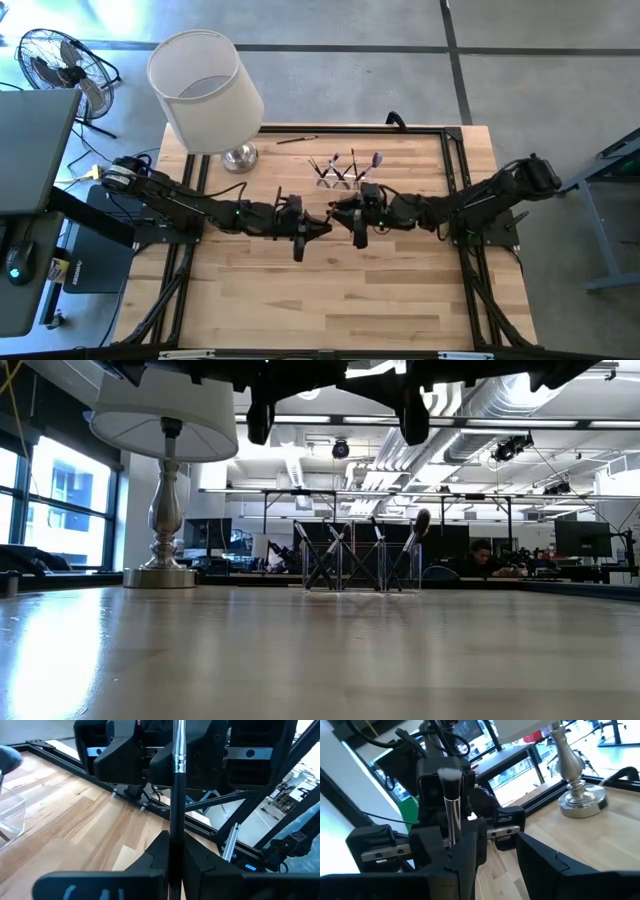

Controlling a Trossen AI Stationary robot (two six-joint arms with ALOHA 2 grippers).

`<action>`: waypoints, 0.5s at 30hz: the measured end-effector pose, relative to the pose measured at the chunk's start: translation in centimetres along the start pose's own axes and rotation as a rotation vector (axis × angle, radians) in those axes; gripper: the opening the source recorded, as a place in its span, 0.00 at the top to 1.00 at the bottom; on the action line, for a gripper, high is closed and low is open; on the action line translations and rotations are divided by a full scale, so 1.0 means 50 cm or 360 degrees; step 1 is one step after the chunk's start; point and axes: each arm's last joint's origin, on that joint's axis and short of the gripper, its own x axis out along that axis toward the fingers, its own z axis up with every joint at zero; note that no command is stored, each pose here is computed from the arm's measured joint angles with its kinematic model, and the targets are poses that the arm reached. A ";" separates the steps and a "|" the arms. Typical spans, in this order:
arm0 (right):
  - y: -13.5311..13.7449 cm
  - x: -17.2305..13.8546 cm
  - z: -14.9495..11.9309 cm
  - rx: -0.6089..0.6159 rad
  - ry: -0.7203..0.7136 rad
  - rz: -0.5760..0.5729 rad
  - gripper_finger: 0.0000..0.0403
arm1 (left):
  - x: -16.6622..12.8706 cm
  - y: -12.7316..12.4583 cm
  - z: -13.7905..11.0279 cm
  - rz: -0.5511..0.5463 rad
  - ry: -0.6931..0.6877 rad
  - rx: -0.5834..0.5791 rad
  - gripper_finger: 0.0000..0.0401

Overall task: Put items in baskets/containers
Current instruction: Put the blush brush into the transparent organizer

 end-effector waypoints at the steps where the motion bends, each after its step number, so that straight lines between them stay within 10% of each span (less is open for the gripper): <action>1: 0.000 0.000 0.001 0.0001 0.0006 0.0016 0.67 | 0.000 0.000 0.000 0.0001 -0.0002 -0.0001 0.95; 15: -0.003 -0.001 -0.019 0.0061 0.0244 0.0092 0.67 | 0.000 0.000 -0.001 0.0016 -0.0003 -0.0010 0.96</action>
